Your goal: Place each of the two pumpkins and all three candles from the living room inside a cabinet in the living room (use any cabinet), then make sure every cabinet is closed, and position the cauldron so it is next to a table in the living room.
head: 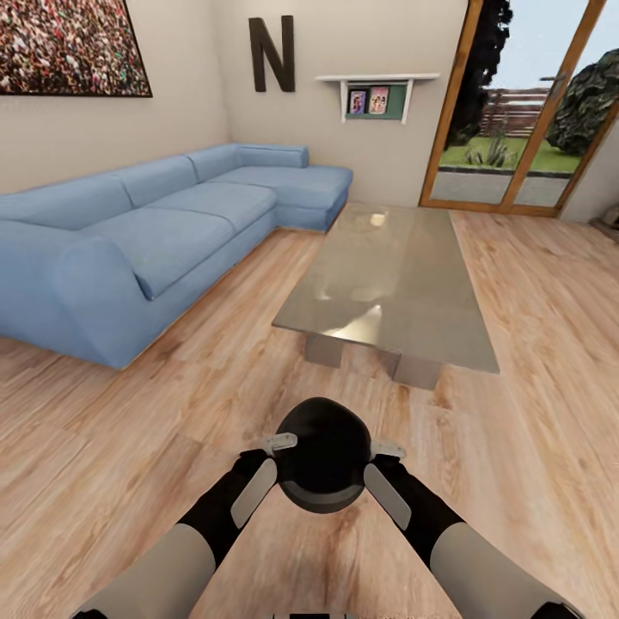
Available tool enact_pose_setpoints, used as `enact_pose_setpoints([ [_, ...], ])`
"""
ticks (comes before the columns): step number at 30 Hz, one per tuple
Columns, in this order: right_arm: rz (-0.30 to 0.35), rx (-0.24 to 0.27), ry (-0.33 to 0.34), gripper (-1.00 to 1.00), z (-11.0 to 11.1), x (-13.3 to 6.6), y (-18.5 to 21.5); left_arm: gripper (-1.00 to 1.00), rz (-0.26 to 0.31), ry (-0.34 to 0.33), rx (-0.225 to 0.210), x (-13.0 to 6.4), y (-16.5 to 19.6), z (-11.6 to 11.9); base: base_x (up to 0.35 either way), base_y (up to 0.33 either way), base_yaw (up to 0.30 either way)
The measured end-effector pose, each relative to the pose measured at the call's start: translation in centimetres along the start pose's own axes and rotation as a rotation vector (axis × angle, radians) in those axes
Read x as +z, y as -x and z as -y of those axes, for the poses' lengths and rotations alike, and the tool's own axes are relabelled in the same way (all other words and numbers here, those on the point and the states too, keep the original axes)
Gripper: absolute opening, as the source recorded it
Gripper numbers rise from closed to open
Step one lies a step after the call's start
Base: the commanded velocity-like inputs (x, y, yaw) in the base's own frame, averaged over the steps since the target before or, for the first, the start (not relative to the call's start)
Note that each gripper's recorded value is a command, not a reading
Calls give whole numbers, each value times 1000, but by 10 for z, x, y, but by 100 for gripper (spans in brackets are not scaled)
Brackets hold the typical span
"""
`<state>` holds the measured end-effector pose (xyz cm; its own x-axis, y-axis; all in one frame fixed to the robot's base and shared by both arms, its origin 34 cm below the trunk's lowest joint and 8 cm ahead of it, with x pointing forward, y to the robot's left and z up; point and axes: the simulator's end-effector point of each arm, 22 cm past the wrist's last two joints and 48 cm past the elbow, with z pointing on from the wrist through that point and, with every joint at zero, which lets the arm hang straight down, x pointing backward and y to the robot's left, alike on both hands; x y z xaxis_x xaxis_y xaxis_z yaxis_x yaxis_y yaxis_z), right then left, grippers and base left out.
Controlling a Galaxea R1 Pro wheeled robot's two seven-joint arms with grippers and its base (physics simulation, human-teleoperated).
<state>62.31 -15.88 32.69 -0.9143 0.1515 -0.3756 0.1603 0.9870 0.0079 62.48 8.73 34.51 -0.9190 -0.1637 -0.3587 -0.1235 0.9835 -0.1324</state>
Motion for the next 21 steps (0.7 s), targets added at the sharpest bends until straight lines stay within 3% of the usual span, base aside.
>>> enact_pose_setpoints([
  [21, 0, -1, 0, -100, 0, 0, 0, -100, 0, 0, -1, 0, 0, 0, 0, 0, -277],
])
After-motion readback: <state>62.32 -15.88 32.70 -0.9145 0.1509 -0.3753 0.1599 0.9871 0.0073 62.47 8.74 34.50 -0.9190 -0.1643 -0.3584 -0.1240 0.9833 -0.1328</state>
